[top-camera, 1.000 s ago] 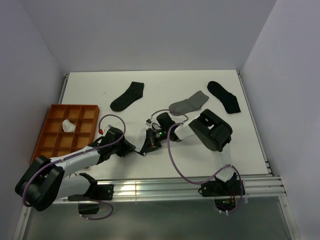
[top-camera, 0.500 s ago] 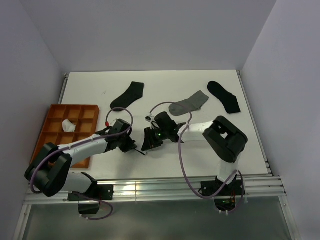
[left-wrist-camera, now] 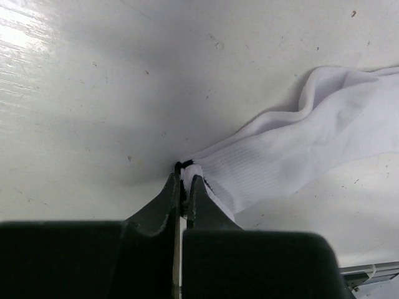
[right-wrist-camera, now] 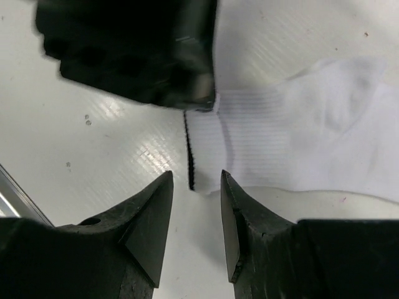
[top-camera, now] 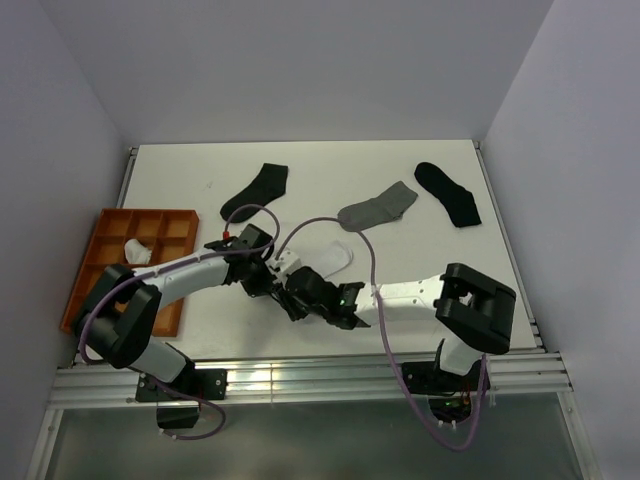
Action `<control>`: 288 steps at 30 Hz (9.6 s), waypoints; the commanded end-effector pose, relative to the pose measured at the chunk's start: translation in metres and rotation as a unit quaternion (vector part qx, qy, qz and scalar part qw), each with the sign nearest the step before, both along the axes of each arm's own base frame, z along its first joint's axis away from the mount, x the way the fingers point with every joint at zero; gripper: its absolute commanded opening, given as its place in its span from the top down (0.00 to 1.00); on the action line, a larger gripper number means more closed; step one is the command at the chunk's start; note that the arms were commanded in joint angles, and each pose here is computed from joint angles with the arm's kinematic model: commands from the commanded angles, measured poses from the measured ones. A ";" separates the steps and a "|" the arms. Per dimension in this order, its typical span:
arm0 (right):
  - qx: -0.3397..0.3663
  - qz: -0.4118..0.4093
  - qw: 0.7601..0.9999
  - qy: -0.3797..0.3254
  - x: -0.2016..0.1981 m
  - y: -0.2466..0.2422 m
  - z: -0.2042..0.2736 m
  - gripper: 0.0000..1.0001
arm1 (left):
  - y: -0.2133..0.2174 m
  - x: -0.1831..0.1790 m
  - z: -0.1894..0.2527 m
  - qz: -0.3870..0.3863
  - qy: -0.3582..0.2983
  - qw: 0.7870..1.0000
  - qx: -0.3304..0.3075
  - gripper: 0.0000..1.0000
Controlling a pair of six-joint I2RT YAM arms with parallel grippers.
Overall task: Roll the socks
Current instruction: Roll the sock at the center of the board.
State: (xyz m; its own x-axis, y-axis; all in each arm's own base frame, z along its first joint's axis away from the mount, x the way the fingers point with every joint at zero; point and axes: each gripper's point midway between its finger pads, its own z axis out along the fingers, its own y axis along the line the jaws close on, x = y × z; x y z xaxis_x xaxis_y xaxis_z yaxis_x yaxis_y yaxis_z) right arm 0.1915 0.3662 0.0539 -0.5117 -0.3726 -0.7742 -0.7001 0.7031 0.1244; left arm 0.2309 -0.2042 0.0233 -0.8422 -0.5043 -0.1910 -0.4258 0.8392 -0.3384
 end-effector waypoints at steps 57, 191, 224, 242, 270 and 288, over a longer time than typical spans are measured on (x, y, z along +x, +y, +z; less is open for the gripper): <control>0.084 0.093 0.924 0.362 -0.023 0.003 -0.054 1.00 | 0.050 0.011 0.022 0.135 -0.068 0.987 -0.058 0.55; 0.218 -0.015 0.851 0.477 -0.008 -0.012 -0.044 1.00 | 0.000 -0.018 0.008 0.066 -0.119 0.980 -0.144 0.55; -0.036 -0.025 0.999 -0.025 0.023 -0.016 0.022 0.55 | -0.010 -0.017 -0.008 0.008 -0.026 0.999 -0.030 0.77; -0.118 0.041 0.991 -0.044 -0.015 0.009 -0.034 0.61 | -0.006 -0.017 -0.012 0.008 -0.009 1.000 -0.008 0.78; 0.035 0.028 0.995 -0.086 0.000 -0.002 0.031 0.46 | -0.001 -0.012 -0.011 0.000 -0.005 1.000 0.011 0.78; -0.081 0.056 0.992 -0.078 -0.005 0.006 -0.036 0.62 | 0.006 -0.014 -0.020 0.014 0.016 1.000 0.005 0.76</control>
